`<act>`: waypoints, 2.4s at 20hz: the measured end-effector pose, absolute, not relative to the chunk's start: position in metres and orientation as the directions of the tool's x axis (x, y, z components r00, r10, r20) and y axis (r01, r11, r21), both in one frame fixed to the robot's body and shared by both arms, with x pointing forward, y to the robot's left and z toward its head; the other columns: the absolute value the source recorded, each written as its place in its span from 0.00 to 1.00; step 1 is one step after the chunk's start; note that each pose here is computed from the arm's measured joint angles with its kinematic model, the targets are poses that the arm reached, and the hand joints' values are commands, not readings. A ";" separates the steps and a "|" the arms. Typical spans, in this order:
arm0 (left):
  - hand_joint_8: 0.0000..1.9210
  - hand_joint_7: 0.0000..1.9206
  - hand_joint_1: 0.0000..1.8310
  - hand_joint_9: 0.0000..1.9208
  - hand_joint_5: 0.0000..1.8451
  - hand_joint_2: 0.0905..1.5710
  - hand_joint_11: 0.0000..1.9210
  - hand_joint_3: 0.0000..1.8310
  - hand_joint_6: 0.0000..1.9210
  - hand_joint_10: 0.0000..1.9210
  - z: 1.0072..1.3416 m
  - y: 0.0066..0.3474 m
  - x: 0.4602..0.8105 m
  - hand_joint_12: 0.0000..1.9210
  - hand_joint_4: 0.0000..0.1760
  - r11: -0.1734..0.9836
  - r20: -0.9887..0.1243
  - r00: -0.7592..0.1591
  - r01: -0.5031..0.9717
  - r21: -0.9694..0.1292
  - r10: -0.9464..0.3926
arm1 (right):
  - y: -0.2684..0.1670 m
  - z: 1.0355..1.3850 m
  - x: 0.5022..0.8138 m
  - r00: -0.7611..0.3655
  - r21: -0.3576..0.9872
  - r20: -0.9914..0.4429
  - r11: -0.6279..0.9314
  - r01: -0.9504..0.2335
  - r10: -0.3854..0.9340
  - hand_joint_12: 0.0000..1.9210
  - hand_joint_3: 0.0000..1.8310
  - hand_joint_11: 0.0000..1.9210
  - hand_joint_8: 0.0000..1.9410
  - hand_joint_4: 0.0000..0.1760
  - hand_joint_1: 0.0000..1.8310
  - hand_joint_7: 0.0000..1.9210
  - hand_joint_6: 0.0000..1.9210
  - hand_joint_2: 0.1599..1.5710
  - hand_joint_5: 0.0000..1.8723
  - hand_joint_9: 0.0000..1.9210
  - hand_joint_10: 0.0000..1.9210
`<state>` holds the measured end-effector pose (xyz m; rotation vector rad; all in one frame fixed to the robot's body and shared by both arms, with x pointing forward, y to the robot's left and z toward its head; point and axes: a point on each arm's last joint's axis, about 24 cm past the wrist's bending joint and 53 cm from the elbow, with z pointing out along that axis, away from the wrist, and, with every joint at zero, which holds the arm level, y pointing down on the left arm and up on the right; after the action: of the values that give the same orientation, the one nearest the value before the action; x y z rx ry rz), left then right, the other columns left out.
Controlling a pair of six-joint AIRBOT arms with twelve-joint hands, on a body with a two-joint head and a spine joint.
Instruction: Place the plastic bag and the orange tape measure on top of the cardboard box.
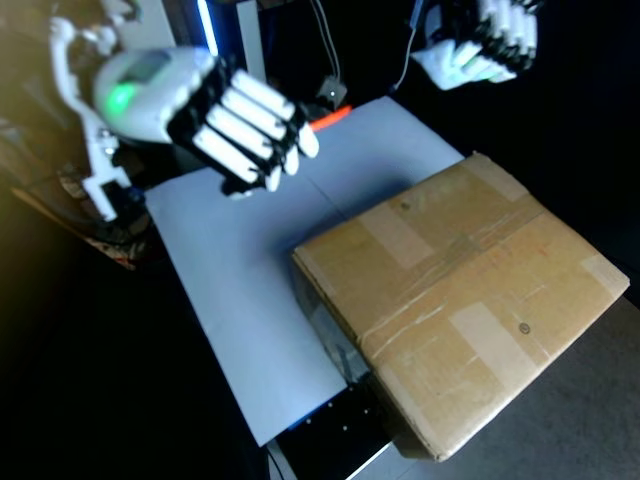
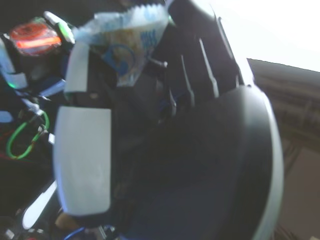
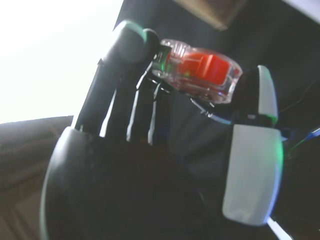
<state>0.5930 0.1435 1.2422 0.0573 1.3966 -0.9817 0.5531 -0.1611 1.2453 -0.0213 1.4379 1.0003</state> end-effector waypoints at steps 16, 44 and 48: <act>0.74 0.37 0.73 0.34 0.46 0.76 0.26 0.00 0.63 0.80 1.273 0.081 0.693 0.97 0.00 0.660 -0.874 -0.071 0.627 -0.414 -0.481 | -0.120 1.294 0.672 0.037 0.329 -0.896 0.719 -0.613 0.442 1.00 0.00 0.45 0.73 0.00 0.74 0.39 0.46 0.73 0.47 0.40 0.83; 0.09 0.33 0.56 0.19 0.36 0.65 0.02 0.00 0.04 0.34 1.211 0.050 0.750 0.80 0.00 0.728 -0.911 -0.212 0.550 -0.410 -0.354 | -0.069 1.263 0.732 -0.062 0.342 -0.922 0.727 -0.595 0.382 0.92 0.00 0.21 0.51 0.00 0.63 0.30 0.47 0.61 0.29 0.26 0.67; 0.01 0.25 0.55 0.23 0.29 0.64 0.00 0.00 0.02 0.04 1.211 0.051 0.749 0.74 0.00 0.729 -0.911 -0.217 0.548 -0.411 -0.351 | -0.064 1.263 0.728 -0.072 0.349 -0.920 0.718 -0.603 0.386 0.97 0.00 0.16 0.55 0.00 0.50 0.20 0.54 0.60 0.21 0.20 0.73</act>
<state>0.7488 0.0514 1.2106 0.1635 1.5884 -0.8299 0.7279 -0.0637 1.2631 -0.1920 1.4255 0.8228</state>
